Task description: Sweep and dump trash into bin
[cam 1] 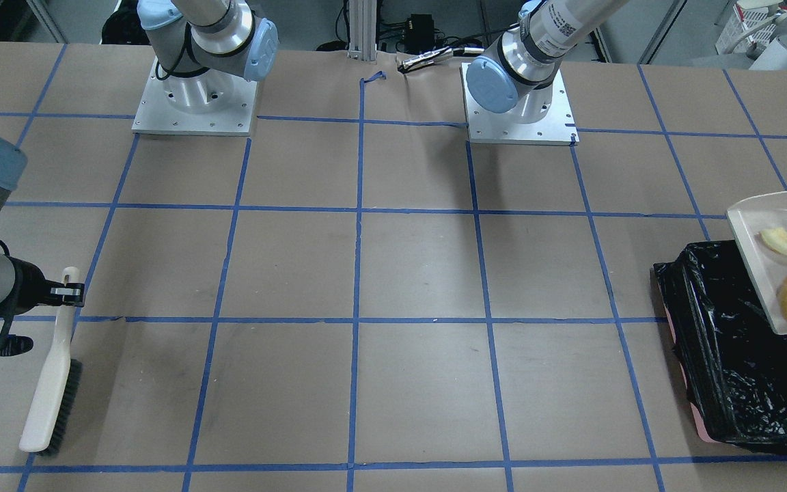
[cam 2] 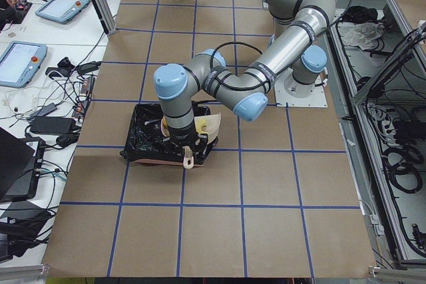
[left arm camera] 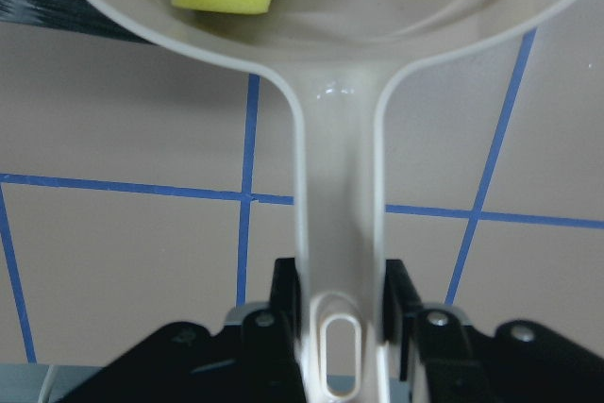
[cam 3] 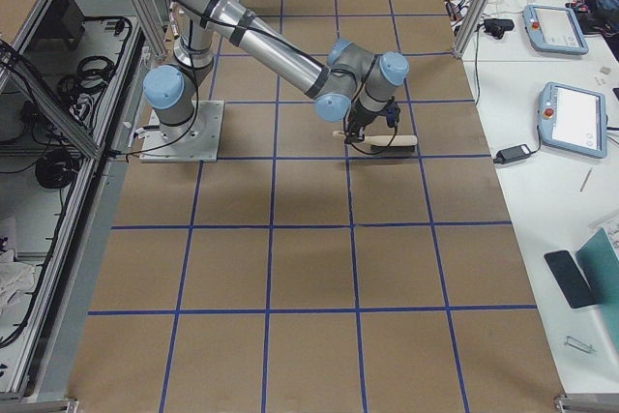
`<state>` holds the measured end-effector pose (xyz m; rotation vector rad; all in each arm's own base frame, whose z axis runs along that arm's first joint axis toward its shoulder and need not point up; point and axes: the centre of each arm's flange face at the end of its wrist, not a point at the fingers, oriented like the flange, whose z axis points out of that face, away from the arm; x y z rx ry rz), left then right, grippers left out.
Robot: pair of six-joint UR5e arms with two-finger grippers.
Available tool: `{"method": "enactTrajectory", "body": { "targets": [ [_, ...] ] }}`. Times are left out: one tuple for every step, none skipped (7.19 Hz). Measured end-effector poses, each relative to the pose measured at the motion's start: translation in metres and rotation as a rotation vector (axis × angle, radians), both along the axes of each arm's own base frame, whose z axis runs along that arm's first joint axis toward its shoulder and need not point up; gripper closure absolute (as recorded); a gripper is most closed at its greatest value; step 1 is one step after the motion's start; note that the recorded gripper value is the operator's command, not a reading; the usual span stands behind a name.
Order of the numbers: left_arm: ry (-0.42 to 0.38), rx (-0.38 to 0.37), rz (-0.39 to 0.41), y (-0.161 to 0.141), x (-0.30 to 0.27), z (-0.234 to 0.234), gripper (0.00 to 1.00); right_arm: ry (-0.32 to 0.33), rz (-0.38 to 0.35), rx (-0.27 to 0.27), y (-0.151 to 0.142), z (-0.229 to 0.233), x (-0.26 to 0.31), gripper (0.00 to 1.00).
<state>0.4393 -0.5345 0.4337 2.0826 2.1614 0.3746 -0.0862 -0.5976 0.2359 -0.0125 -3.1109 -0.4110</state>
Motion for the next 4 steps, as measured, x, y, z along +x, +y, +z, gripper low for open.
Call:
{"method": "enactTrajectory", "body": {
  "targets": [
    [-0.023,0.015,-0.026,-0.005,-0.005,0.002,0.98,-0.001,0.0,0.002,0.0,-0.001,0.0,0.71],
    [-0.048,0.023,-0.059,-0.012,-0.012,0.004,0.98,-0.003,0.0,0.005,0.0,-0.003,0.0,0.63],
    [-0.065,0.027,-0.084,-0.018,-0.018,0.006,0.98,-0.005,0.001,0.009,-0.001,-0.006,0.0,0.54],
    [-0.077,0.037,-0.106,-0.023,-0.026,0.006,0.97,-0.006,0.002,0.011,-0.001,-0.007,0.0,0.32]
  ]
}}
